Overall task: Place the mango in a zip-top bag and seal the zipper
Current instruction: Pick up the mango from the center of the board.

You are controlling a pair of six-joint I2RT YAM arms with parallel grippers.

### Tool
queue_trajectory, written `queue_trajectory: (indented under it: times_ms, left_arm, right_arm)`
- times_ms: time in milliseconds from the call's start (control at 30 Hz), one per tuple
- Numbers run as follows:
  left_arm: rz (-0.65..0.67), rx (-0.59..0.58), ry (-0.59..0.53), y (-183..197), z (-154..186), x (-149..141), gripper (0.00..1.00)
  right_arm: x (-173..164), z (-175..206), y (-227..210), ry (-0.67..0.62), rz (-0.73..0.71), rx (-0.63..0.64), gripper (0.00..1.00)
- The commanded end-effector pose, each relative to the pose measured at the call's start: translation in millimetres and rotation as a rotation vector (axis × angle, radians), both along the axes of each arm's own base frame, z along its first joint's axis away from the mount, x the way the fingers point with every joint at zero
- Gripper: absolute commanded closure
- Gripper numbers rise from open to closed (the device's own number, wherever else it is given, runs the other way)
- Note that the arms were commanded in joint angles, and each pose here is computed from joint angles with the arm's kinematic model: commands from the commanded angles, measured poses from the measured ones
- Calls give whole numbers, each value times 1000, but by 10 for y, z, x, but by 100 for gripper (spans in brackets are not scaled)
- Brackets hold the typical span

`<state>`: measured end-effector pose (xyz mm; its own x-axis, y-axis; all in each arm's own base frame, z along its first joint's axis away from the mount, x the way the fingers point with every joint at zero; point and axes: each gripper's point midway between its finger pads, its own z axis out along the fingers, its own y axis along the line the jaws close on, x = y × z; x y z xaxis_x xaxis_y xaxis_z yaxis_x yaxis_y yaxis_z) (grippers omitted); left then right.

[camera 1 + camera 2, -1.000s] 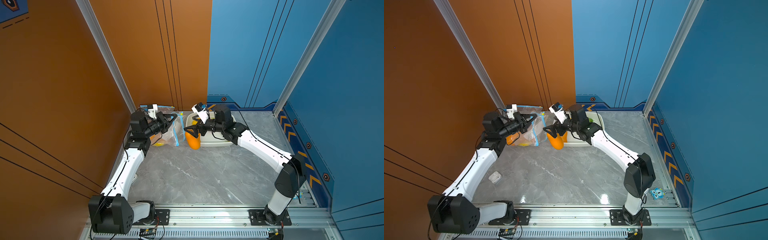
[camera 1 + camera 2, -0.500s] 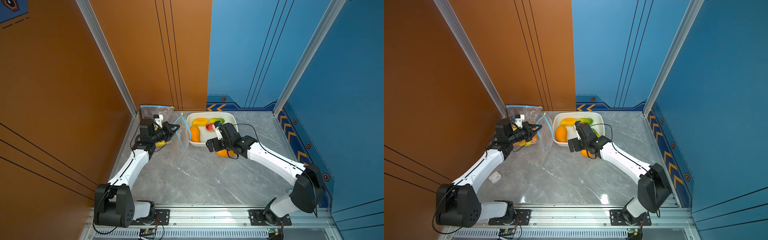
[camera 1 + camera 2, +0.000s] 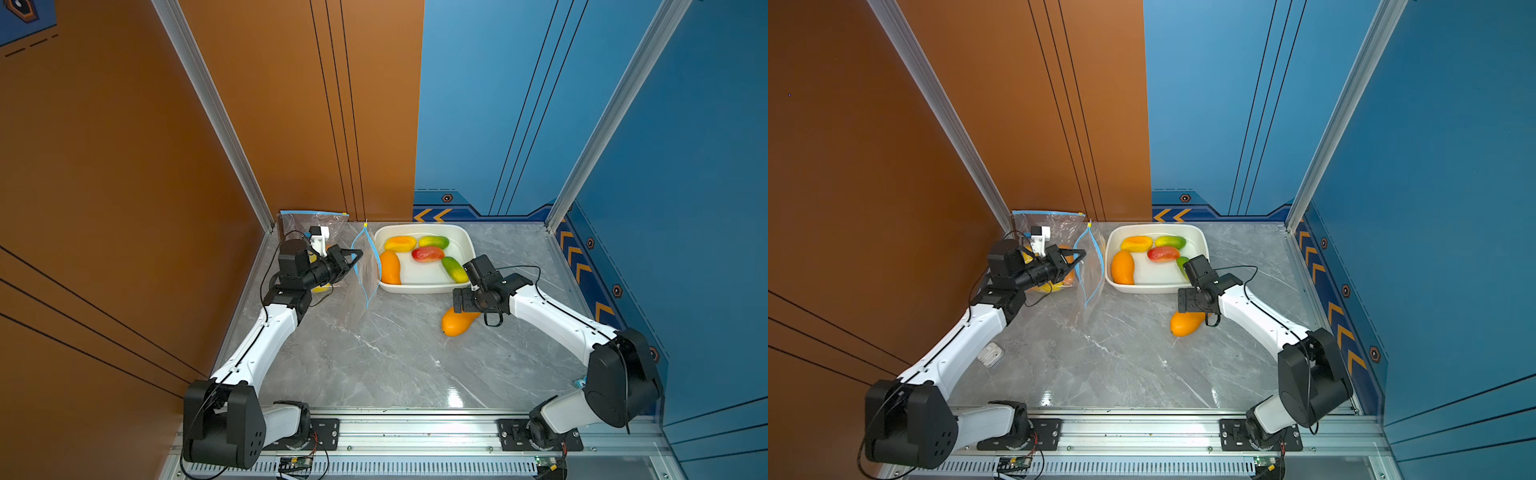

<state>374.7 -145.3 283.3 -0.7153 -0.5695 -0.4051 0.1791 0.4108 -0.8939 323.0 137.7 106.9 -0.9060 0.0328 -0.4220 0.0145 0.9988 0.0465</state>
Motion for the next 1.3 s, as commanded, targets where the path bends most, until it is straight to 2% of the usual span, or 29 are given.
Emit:
queue_trajectory:
  times_ms: [0,233,433,567,633,800,900,933,1033,1100,1167,1233,1267]
  left_arm:
    - [-11,26,-32,-5,-28,-60,100]
    - [-26,22,-27,-20,-31,-41,100]
    - [-26,23,-29,-28,-34,-60,100]
    - [-27,24,-28,-40,-38,-74,100]
    - [-28,24,-30,-44,-36,-79,100]
    - [-29,22,-28,-54,-32,-81,100]
    - [-34,19,-31,-64,-9,-77,100]
    - [-37,17,-33,-70,10,-75,100]
    - [-43,9,-40,-81,71,-71,100]
    - [-47,2,-49,-90,137,-66,100]
    - [-50,-7,-63,-99,231,-60,100]
    - [-53,-14,-77,-126,322,-50,100]
    - [-54,-16,-79,-142,347,-41,100]
  right_arm:
    - [-142,-75,71,26,-136,92,0]
    - [-23,-408,331,33,-276,268,0]
    - [56,-681,360,68,-363,275,0]
    - [77,-826,273,91,-355,163,0]
    - [83,-847,281,108,-322,133,5]
    - [108,-649,351,77,-238,101,26]
    - [156,-331,531,21,-151,154,45]
    - [181,-189,626,-2,-107,183,54]
    - [276,372,889,-118,-8,308,74]
    - [353,891,1085,-255,50,423,76]
    - [393,1532,1319,-454,126,564,80]
    - [341,2180,1543,-685,215,707,82]
    - [265,2354,1647,-736,224,735,82]
